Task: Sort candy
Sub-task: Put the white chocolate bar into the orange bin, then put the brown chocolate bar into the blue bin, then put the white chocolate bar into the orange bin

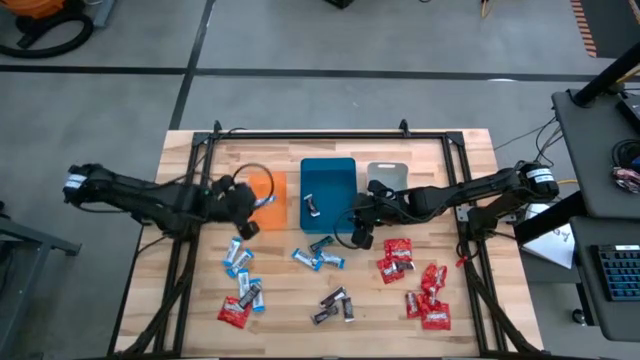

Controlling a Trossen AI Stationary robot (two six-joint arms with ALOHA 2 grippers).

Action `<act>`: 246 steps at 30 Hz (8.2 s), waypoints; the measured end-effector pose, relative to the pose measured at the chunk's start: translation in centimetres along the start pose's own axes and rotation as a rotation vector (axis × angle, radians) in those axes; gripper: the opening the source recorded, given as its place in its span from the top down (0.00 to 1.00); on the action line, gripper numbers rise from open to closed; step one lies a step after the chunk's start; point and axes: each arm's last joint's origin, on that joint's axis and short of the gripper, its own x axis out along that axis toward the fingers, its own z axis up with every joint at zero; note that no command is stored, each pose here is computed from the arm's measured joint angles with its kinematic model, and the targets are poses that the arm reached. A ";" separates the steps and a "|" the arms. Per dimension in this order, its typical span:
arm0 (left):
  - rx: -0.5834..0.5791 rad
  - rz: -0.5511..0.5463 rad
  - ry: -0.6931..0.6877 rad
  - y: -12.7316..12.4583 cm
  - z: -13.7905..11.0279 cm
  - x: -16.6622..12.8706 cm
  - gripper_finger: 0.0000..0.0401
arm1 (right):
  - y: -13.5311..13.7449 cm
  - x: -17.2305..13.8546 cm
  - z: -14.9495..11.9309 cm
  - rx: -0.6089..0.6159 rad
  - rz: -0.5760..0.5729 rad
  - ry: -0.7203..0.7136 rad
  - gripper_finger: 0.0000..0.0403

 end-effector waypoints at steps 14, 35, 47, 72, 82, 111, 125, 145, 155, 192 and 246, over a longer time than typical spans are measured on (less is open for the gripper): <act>-0.002 0.036 0.103 2.7 0.1 3.5 0.97 | -0.1 0.0 -0.5 0.046 -0.015 0.045 0.73; 0.074 0.097 0.128 2.9 0.8 5.6 0.97 | -0.1 0.0 -0.4 0.047 -0.015 0.040 0.74; 0.072 0.117 0.187 2.5 0.4 6.9 0.78 | -0.1 0.0 -0.4 0.047 -0.015 0.040 0.76; 0.146 -0.123 -0.186 -1.5 3.8 1.9 0.76 | 3.4 -2.2 -3.0 0.224 0.388 0.384 0.82; 0.169 -0.178 -0.241 -2.7 3.8 1.2 0.77 | 4.6 -5.1 -7.8 0.142 0.241 0.813 0.85; 0.161 -0.177 -0.238 -2.7 3.7 1.3 0.77 | 5.7 -2.4 -11.6 -0.086 0.113 0.755 0.59; 0.162 -0.177 -0.236 -2.7 3.7 1.3 0.77 | 6.1 -0.2 -13.1 -0.112 0.122 0.758 0.81; 0.108 -0.191 -0.231 -2.8 3.7 1.2 0.77 | 5.8 -4.1 -9.6 -0.073 0.234 0.567 0.95; 0.094 -0.262 -0.275 -4.1 3.5 0.4 0.77 | 4.6 -4.3 -4.5 -0.133 0.265 0.119 0.95; 0.043 -0.422 -0.212 -7.3 0.9 -1.8 0.77 | -4.7 9.5 4.7 -0.102 -0.051 0.239 0.94; -0.148 -0.505 0.106 -8.3 -2.6 -3.1 0.77 | 0.2 -1.4 6.9 -0.157 0.085 0.072 0.64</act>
